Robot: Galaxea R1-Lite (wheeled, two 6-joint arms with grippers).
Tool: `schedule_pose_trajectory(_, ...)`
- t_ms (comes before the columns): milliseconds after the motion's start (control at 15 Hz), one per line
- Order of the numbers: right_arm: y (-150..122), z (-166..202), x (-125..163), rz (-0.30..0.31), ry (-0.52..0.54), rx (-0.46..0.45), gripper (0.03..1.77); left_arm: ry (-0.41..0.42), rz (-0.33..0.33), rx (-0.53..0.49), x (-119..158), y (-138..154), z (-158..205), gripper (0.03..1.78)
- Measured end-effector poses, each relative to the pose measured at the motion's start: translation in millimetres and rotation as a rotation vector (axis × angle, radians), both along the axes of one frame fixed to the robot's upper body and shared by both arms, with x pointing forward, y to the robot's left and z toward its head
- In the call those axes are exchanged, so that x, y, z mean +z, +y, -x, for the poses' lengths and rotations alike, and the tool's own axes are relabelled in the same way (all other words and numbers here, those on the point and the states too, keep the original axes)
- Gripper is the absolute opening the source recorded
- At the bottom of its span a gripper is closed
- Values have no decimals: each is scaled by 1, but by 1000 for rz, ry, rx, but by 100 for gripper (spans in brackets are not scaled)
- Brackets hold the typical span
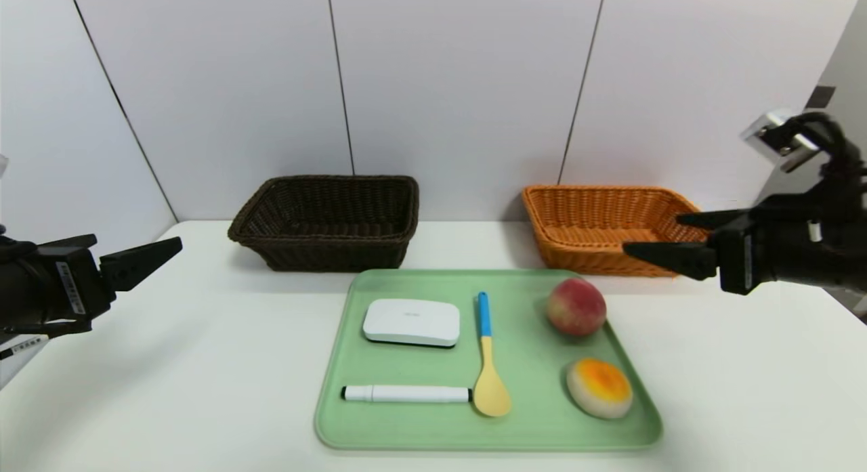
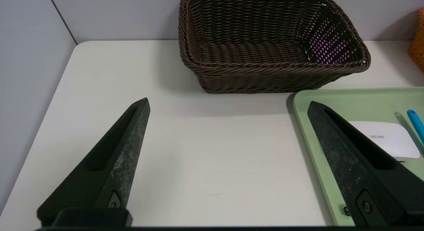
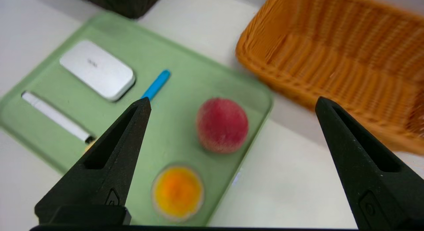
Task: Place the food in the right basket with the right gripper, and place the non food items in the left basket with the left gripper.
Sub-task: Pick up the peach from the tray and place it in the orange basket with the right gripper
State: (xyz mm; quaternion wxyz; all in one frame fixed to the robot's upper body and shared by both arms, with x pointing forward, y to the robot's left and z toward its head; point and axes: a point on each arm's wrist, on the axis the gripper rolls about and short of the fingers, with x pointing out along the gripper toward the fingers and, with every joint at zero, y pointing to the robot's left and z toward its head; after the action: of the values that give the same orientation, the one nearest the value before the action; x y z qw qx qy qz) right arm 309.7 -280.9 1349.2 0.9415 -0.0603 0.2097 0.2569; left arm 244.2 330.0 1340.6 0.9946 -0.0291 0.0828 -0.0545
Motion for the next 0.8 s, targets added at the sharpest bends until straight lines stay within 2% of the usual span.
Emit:
schedule_pose_trajectory(333,12,-28,8,79,335,24,171,8,-62,-9,-3,0,-1,169)
schedule_pose_trajectory(467,17,-42,2,110,445,26,171,11,-92,-14,-5,0,-1,169)
schedule_pose_trajectory(600,23,-61,-9,136,499,22,171,36,-93,-15,-8,0,-1,169)
schedule_pose_trajectory(800,31,-86,-31,217,536,-2,171,48,-95,-15,-11,0,0,169)
